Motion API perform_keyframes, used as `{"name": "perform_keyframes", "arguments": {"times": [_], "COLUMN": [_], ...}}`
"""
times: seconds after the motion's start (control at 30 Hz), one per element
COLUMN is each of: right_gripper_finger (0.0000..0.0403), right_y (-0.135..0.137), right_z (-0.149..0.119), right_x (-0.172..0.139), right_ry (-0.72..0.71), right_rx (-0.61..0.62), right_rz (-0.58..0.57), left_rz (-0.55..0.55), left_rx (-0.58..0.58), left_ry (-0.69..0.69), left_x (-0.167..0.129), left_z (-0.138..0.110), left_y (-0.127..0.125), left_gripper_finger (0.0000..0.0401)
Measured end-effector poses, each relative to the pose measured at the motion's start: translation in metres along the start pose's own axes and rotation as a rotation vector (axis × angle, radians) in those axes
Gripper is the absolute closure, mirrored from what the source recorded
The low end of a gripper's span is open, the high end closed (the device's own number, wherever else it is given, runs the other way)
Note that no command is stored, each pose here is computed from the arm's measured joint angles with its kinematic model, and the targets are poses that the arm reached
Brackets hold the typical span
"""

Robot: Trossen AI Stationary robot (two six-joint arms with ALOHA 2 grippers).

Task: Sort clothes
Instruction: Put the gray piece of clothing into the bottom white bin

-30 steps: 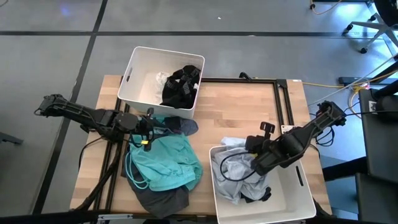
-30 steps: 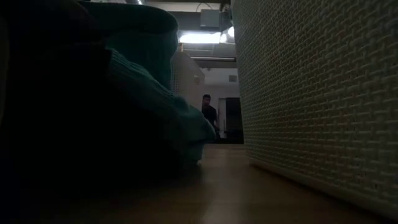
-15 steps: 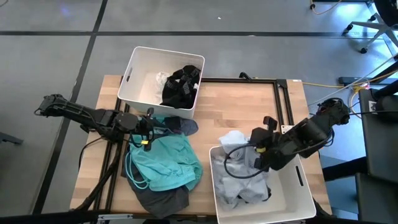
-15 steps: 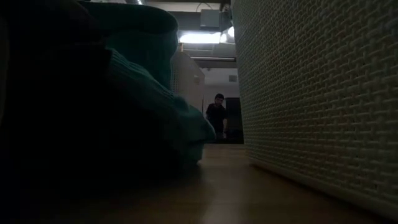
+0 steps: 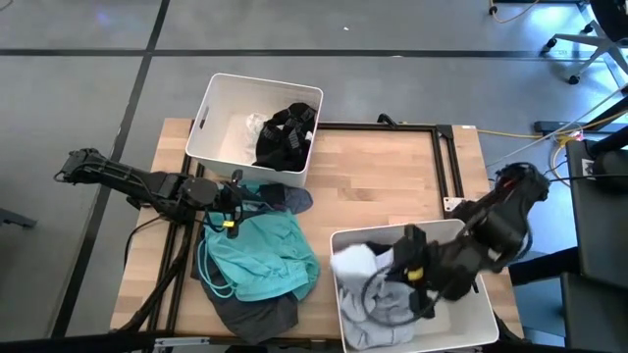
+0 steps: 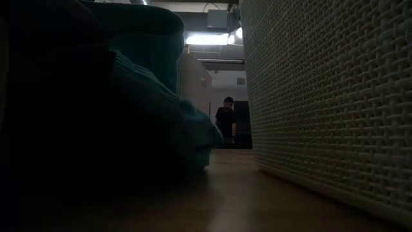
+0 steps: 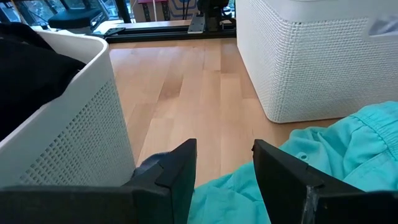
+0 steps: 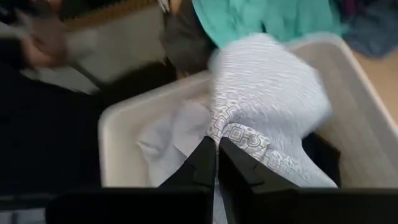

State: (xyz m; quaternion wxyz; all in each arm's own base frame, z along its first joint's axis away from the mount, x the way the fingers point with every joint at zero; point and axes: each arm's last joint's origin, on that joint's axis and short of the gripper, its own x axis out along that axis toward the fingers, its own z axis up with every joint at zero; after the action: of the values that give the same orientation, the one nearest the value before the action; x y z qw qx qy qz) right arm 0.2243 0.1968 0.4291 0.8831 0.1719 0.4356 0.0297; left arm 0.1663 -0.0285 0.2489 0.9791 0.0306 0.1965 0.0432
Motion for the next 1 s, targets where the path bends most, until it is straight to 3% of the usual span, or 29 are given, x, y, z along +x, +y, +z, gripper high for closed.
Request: {"name": "perform_keyframes", "arguments": {"times": [0.2, 0.33, 0.4, 0.5, 0.6, 0.77, 1.0], "right_gripper_finger": [0.0387, 0.0386, 0.0386, 0.0386, 0.0386, 0.0373, 0.0273], "right_y": [0.007, 0.008, 0.003, -0.01, -0.022, -0.024, -0.026], "right_z": [-0.02, -0.032, -0.037, -0.033, -0.024, -0.019, -0.009], "right_x": [0.062, 0.117, 0.139, 0.16, 0.165, 0.157, 0.123], "right_ry": [0.172, 0.227, 0.289, 0.393, 0.428, 0.453, 0.441], "right_rx": [-0.084, -0.204, -0.261, -0.254, -0.209, -0.133, -0.034], "right_rz": [-0.271, -0.437, -0.492, -0.535, -0.554, -0.487, -0.395], "left_rz": [0.0, 0.0, 0.0, 0.0, 0.0, 0.001, 0.001], "left_rx": [0.0, 0.0, 0.002, 0.008, 0.007, -0.028, -0.029], "left_ry": [-0.001, 0.0, -0.001, -0.001, -0.002, 0.019, 0.016], "left_x": [0.0, 0.0, 0.0, 0.0, 0.0, 0.0, 0.0], "left_z": [0.0, 0.0, 0.0, 0.0, 0.0, -0.002, -0.002], "left_y": [0.0, 0.0, 0.0, 0.0, 0.0, 0.0, 0.0], "left_gripper_finger": [0.0254, 0.0254, 0.0254, 0.0254, 0.0254, 0.0254, 0.0254]}}
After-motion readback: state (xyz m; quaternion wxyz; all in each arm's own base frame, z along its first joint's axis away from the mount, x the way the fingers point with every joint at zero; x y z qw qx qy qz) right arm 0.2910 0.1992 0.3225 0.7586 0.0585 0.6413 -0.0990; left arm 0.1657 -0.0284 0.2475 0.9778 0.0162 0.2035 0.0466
